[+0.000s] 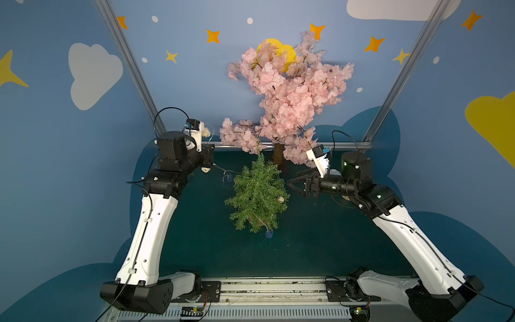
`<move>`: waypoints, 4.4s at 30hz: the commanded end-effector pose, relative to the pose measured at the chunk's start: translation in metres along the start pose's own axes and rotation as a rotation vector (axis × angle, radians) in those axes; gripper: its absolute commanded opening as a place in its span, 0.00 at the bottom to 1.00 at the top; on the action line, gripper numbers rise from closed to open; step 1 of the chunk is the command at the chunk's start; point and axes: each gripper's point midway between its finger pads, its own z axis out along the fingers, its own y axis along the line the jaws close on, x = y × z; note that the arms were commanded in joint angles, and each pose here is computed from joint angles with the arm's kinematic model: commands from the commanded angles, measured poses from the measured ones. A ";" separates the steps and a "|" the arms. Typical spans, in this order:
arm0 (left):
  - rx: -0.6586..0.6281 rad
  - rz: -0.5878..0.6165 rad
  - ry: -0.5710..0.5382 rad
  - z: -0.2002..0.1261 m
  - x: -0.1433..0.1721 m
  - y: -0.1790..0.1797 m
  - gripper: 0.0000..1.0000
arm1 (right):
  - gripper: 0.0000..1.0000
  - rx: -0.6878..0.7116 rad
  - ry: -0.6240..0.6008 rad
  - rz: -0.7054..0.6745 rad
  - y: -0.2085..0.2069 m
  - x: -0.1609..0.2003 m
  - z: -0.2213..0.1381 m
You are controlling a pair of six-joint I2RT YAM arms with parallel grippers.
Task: Remove string lights from the small christmas tree
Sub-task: Remove the light string from the Christmas tree.
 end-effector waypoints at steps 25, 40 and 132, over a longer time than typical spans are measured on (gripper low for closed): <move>-0.176 -0.016 0.231 -0.057 0.062 0.020 0.13 | 0.84 0.007 -0.056 -0.013 0.013 -0.003 -0.021; -0.330 -0.188 0.153 0.021 0.035 0.116 0.12 | 0.84 0.043 -0.022 -0.004 0.005 0.007 -0.020; 0.593 -0.234 -0.146 -0.253 -0.006 -0.144 0.10 | 0.85 -0.366 0.084 -0.418 0.177 0.088 0.037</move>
